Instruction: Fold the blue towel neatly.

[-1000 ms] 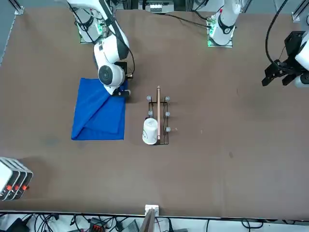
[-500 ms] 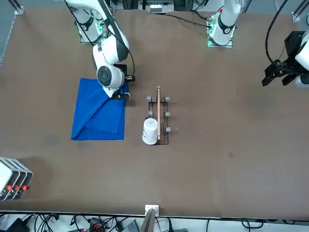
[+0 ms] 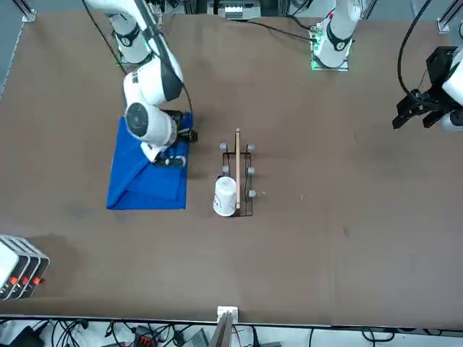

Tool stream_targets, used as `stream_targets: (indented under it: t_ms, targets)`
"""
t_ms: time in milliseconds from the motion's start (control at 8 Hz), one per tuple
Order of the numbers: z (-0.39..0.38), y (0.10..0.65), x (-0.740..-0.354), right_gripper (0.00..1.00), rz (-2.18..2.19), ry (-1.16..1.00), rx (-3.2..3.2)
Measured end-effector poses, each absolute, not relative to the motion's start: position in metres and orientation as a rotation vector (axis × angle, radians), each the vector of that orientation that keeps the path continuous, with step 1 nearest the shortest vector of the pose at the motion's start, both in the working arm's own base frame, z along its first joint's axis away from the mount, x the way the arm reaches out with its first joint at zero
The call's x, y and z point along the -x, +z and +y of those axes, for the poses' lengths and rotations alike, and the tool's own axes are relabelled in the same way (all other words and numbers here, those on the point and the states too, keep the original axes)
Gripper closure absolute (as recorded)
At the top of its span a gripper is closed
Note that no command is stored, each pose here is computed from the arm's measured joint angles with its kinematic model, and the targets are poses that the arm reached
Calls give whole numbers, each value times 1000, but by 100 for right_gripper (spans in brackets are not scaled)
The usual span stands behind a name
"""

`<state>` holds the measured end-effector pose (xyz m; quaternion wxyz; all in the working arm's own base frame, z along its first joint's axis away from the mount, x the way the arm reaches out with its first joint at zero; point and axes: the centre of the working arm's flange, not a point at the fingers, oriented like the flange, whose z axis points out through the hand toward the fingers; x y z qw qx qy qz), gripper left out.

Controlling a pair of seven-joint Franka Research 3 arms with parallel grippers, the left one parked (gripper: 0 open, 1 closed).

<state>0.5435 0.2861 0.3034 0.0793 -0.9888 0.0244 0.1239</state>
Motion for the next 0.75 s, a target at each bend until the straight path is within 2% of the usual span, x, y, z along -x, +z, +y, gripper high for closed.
stream_targets:
  t_ms: [500, 750]
  targets:
    - [275, 273, -598, 3, 392, 331, 3005]
    - [283, 251, -615, 13, 569, 304, 3041]
